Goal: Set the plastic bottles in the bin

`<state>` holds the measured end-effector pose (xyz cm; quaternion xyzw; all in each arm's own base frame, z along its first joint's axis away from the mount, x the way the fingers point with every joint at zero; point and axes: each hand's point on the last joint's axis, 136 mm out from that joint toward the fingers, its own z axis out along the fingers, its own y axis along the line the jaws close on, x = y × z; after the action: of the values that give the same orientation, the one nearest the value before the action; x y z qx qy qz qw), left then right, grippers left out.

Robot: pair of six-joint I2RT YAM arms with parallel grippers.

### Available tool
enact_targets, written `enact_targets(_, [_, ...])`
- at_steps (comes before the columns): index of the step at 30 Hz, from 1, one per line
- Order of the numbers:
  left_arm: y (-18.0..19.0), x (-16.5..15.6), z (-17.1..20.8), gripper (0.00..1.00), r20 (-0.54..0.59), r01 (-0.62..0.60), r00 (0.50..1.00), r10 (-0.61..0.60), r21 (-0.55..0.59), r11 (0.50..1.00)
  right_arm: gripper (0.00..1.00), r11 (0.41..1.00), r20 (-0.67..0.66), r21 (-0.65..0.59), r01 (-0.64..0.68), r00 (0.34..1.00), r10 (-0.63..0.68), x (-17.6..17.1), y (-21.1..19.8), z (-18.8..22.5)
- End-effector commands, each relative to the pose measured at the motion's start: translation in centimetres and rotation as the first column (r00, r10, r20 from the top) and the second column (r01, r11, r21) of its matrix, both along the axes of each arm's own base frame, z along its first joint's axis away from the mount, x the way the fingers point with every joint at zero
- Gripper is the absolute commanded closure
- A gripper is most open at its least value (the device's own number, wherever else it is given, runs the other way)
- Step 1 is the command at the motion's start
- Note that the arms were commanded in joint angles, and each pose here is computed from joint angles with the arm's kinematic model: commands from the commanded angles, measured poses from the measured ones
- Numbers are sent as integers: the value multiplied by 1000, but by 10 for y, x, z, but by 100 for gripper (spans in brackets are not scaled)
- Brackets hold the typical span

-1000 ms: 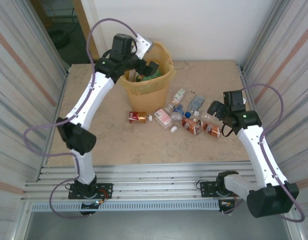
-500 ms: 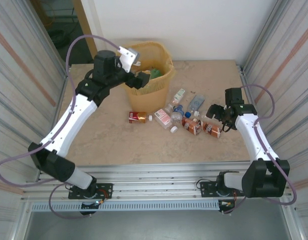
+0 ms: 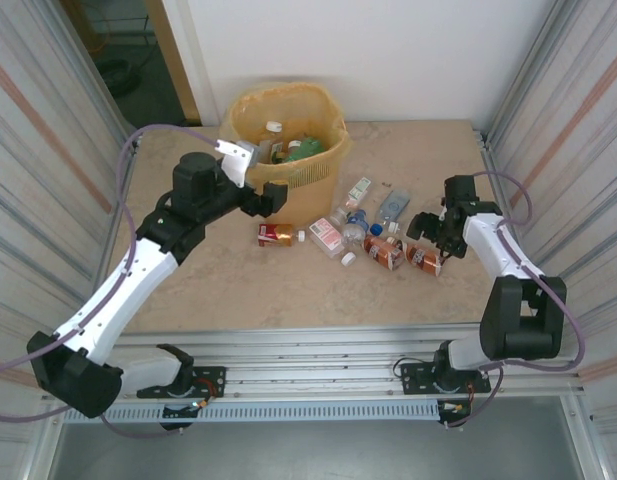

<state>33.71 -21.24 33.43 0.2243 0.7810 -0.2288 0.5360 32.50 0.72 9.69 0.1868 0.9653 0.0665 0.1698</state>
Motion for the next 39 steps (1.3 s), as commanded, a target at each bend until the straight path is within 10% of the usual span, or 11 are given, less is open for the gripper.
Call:
enact_targets(1, [4, -6, -1, 1, -10, -27, 1000, 26, -46, 999, 11, 1000, -5, 15, -19, 1000, 19, 5, 2, -7])
enact_targets(39, [7, 2, -16, 1, -36, -69, 997, 67, -36, 997, 15, 984, -223, 163, 67, 974, -29, -65, 33, -48])
